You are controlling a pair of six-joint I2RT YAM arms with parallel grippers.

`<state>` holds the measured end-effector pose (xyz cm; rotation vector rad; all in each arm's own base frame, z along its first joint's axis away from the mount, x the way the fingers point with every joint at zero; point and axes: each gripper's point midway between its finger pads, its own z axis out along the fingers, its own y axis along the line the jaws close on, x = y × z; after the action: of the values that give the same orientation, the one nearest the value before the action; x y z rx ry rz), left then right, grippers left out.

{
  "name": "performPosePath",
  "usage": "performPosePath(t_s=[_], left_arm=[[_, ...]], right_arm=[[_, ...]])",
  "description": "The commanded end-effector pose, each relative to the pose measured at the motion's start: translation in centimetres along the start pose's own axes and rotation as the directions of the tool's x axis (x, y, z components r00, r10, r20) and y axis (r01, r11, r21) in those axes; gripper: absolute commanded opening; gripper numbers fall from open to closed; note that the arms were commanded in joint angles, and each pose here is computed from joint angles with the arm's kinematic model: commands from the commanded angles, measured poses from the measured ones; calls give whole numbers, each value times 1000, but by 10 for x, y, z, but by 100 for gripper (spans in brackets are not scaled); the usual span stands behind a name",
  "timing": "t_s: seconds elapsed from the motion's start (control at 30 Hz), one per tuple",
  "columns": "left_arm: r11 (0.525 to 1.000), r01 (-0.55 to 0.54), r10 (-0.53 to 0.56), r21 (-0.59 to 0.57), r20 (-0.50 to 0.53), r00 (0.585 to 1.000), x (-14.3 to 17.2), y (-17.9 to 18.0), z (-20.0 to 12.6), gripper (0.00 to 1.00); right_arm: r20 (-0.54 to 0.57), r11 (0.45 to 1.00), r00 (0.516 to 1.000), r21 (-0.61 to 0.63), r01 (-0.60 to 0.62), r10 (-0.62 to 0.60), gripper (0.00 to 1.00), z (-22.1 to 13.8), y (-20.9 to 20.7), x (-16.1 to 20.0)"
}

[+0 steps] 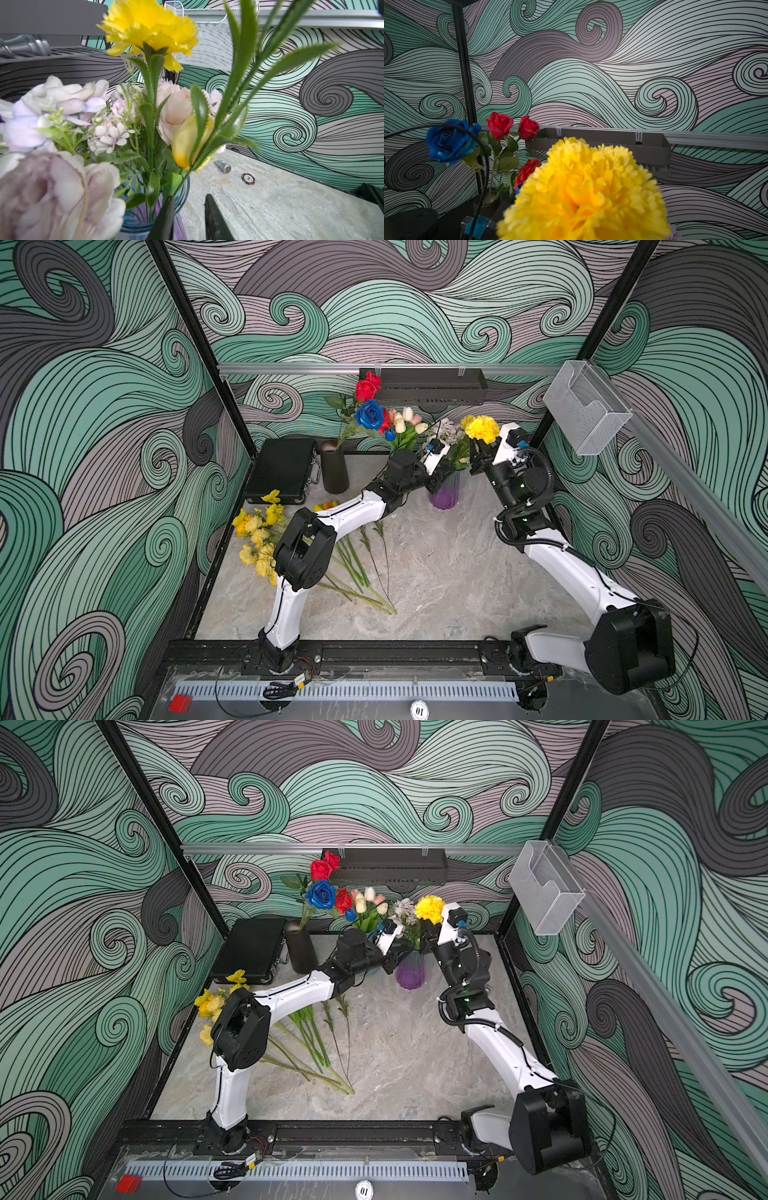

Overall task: Pick out yellow flowers from the vase
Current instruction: Pick up the flower from the vase.

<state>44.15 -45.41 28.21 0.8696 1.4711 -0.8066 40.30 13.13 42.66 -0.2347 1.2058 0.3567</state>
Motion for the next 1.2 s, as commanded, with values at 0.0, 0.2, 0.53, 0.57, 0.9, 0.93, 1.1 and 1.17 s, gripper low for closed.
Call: performPosePath(t_s=[0.0,0.2,0.53,0.57,0.9,0.93,1.1,1.17], left_arm=[[1000,-25,25,19,4,1000,-5,0,7,23],[999,-33,33,22,22,999,-8,1,11,21],[999,-51,51,5,55,997,-13,6,19,22],[999,-53,53,1,58,997,-16,7,19,22],[996,-92,93,-21,57,994,-20,12,22,23],[996,-93,94,-18,55,994,-20,11,22,22],[995,-96,96,1,56,994,-21,8,21,12],[995,-100,99,8,55,994,-22,6,20,9]], right_arm=[[60,1000,998,-23,-9,11,32,-5,4,-26],[58,999,998,-31,-15,17,32,-8,6,-25],[58,999,998,-42,-28,31,32,-8,8,-25],[59,999,998,-43,-28,31,32,-8,8,-26],[54,998,998,-47,-36,39,32,-6,8,-24],[55,998,998,-47,-36,39,32,-6,8,-23],[52,998,998,-43,-34,36,32,-5,7,-23],[50,999,998,-41,-33,35,32,-5,7,-22]])
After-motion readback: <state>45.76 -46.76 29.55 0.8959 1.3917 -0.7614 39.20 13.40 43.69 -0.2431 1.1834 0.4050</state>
